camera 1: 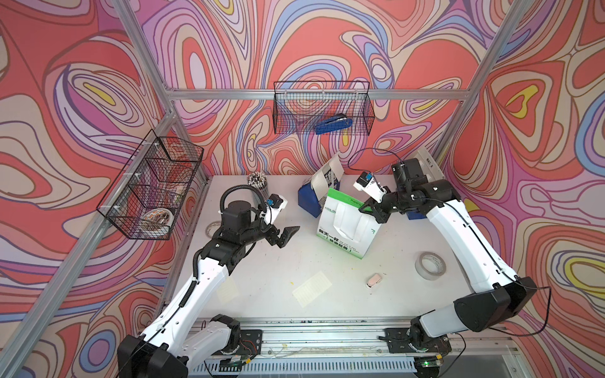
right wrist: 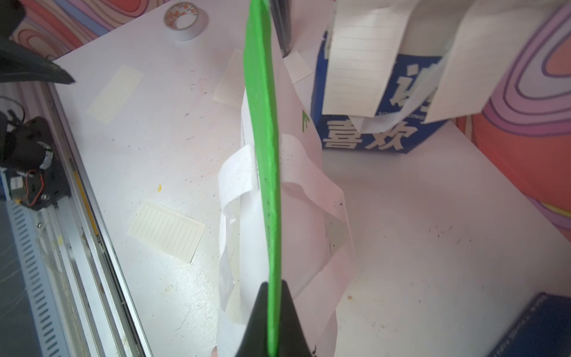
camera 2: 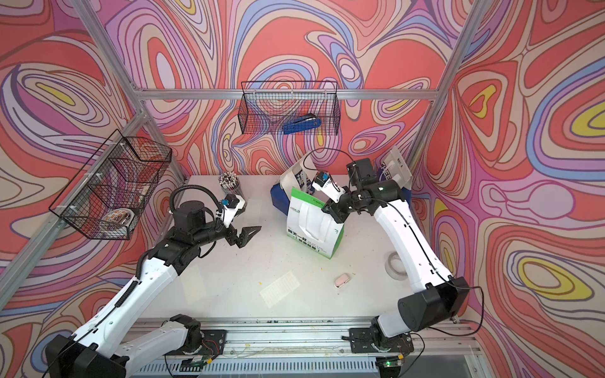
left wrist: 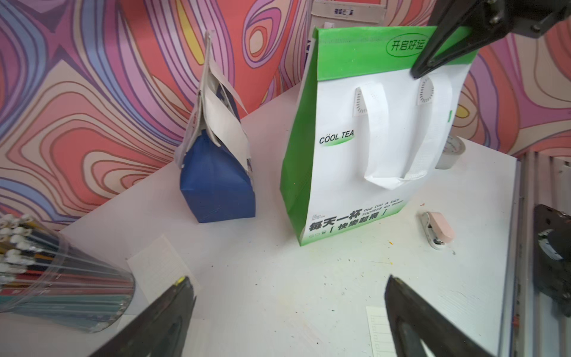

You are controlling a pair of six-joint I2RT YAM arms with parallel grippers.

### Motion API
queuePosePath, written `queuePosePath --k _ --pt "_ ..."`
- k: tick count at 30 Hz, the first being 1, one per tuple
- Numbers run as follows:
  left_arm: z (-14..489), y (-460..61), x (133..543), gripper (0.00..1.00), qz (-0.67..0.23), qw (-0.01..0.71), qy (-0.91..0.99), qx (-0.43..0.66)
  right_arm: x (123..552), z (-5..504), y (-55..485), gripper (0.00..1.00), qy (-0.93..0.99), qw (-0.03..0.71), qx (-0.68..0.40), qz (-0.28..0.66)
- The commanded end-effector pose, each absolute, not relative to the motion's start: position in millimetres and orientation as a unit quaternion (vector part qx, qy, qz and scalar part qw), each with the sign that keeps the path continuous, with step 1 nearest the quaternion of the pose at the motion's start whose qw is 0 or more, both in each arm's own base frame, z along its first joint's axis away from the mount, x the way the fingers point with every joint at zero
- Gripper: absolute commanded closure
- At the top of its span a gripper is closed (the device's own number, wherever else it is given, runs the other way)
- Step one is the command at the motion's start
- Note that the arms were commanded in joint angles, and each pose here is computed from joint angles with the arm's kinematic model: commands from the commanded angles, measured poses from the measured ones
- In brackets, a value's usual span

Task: Staple the receipts to the bags
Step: Move the takeout bag to the center of the board, then pick up the receipt from the center of the board.

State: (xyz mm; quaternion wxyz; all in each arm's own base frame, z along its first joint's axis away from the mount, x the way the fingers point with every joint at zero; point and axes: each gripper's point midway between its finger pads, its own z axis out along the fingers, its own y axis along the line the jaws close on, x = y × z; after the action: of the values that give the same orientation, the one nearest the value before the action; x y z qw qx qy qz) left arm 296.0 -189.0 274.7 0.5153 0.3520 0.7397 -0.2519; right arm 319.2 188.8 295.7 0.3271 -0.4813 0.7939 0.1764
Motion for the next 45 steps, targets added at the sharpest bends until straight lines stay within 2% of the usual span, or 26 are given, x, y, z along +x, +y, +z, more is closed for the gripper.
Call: queuePosePath --k 1,3,6,11,16,17,18,20,25,29,34,37,40,45 --pt "280.5 -195.2 273.4 0.04 -0.291 0.513 0.712 0.381 307.0 291.5 223.6 1.0 0.715 0.341 -0.579 0.191" --pt "268.7 -177.7 289.0 0.03 -0.283 0.502 0.756 0.311 308.9 283.8 235.8 1.0 0.695 0.333 -0.605 0.198" --pt "257.2 -147.0 305.5 0.11 -0.336 0.485 0.782 0.202 314.6 267.7 243.1 1.0 0.679 0.31 -0.637 0.195" --pt "258.1 -146.2 285.4 0.1 -0.343 0.522 0.747 0.229 325.3 237.7 245.8 1.0 0.663 0.278 -0.671 0.18" --pt "239.7 -143.4 273.3 0.08 -0.32 0.497 0.766 0.252 336.9 227.5 248.5 0.98 0.646 0.286 -0.688 0.165" --pt "234.9 -140.0 275.0 0.08 -0.31 0.49 0.778 0.243 339.8 228.4 249.1 0.91 0.647 0.29 -0.687 0.16" --pt "233.2 -138.2 275.8 0.08 -0.305 0.486 0.784 0.238 342.9 230.9 249.1 0.8 0.647 0.298 -0.685 0.154" --pt "233.0 -136.3 277.2 0.08 -0.302 0.487 0.786 0.23 347.5 238.0 248.1 0.67 0.649 0.321 -0.676 0.139" --pt "218.3 -82.4 311.6 0.04 -0.201 0.475 0.855 0.044 353.4 278.7 246.2 0.55 0.631 0.418 -0.646 0.099" --pt "199.8 -60.7 328.3 0.12 -0.166 0.415 0.892 -0.058 340.5 314.7 250.7 0.53 0.596 0.465 -0.645 0.11" --pt "170.6 -53.6 344.2 0.13 -0.182 0.35 0.898 -0.194 331.0 361.2 250.7 0.48 0.561 0.542 -0.617 0.106" --pt "148.8 -55.7 348.2 0.14 -0.186 0.31 0.902 -0.235 322.1 383.2 249.9 0.46 0.545 0.577 -0.597 0.115" --pt "135.5 -70.9 347.1 0.16 -0.199 0.277 0.916 -0.21 293.6 378.2 256.9 0.46 0.512 0.569 -0.623 0.161" --pt "116.6 -78.8 326.9 0.16 -0.217 0.237 0.921 -0.219 225.0 330.3 295.6 0.45 0.465 0.486 -0.705 0.224"
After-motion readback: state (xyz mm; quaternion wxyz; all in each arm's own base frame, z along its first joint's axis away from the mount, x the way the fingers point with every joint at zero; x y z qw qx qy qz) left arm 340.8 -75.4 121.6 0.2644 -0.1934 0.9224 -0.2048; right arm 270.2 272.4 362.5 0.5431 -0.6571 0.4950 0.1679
